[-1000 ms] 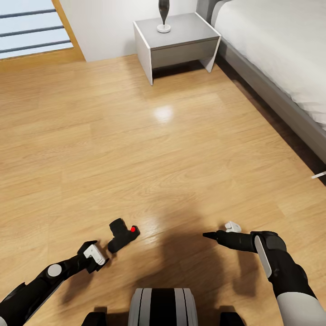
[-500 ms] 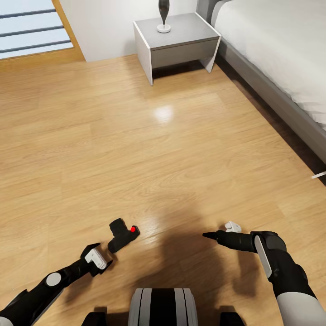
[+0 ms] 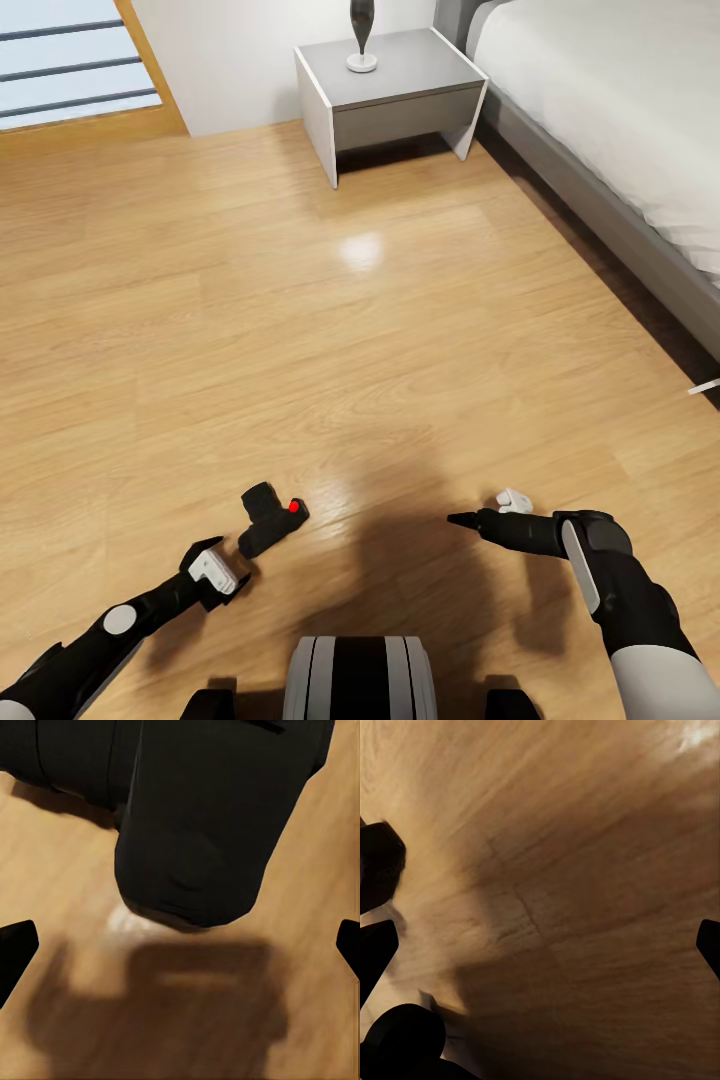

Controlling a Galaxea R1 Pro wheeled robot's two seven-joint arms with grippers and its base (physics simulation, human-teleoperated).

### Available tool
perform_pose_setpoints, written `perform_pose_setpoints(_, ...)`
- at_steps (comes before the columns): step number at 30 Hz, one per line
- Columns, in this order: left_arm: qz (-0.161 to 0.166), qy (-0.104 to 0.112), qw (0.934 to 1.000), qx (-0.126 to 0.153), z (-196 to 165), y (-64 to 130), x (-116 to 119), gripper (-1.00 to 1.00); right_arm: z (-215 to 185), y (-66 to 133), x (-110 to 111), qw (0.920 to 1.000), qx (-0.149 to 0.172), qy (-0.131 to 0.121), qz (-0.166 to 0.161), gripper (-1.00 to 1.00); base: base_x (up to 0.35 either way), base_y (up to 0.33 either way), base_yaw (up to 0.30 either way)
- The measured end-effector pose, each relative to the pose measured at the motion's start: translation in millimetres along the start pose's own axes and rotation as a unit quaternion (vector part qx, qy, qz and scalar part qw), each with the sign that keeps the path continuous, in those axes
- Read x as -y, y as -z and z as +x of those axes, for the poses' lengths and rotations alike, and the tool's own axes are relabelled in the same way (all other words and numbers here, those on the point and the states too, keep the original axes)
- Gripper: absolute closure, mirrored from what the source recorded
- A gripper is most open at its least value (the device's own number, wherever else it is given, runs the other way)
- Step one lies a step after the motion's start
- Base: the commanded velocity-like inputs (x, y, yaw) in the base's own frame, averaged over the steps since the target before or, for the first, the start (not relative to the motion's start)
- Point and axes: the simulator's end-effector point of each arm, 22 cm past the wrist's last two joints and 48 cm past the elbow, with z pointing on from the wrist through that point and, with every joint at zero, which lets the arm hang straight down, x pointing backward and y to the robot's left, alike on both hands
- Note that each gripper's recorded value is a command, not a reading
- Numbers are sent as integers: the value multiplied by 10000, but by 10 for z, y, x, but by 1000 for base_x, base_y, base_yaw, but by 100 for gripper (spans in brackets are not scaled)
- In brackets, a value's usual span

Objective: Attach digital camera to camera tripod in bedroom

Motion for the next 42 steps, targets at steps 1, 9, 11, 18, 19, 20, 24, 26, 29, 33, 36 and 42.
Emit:
perform_pose_setpoints(1, 6, 20, 10000, -4, 5, -9, 19, -100, 0, 0, 0, 10000, 0, 0, 0, -100, 0, 0, 0)
perform_pose_setpoints(9, 24, 166, 9999, -22, 25, -74, 137, -100, 1, -2, -3, 10000, -1, 0, -2, -100, 0, 0, 0)
perform_pose_setpoints(11, 30, 185, 9998, -15, 17, -87, 159, -100, 1, -2, -2, 10000, -1, 0, -1, -100, 0, 0, 0)
perform_pose_setpoints(18, 40, 229, 9997, 16, -14, -124, 217, -100, 4, -7, -7, 10000, -5, 2, -1, -100, 0, 0, 0)
perform_pose_setpoints(19, 36, 231, 9997, 18, -16, -125, 216, -100, 5, -8, -7, 10000, -6, 3, -1, -100, 0, 0, 0)
perform_pose_setpoints(20, 34, 233, 9997, 19, -17, -126, 216, -100, 5, -9, -8, 10000, -7, 3, -1, -100, 0, 0, 0)
perform_pose_setpoints(24, 29, 236, 9997, 16, -18, -128, 214, -100, 7, -12, -12, 10000, -7, 2, -5, -100, 0, 0, 0)
perform_pose_setpoints(26, 7, 234, 9997, 20, -29, -134, 198, -100, 5, -9, -8, 10000, -5, 1, -2, -100, 0, 0, 0)
perform_pose_setpoints(29, -45, 230, 9997, 27, -43, -140, 167, -100, 5, -8, -8, 10000, -5, 2, -1, -100, 0, 0, 0)
perform_pose_setpoints(33, -176, 218, 9996, 26, -57, -146, 93, -100, 1, -2, -2, 10000, -2, 1, 0, -100, 0, 0, 0)
perform_pose_setpoints(36, -194, 212, 9996, 30, -67, -150, 79, -100, -1, 2, 3, 10000, 1, 2, 4, -100, 0, 0, 0)
perform_pose_setpoints(42, -229, 191, 9995, 67, -122, -167, 28, -100, -3, 5, 8, 10000, 4, -2, 7, -100, 0, 0, 0)
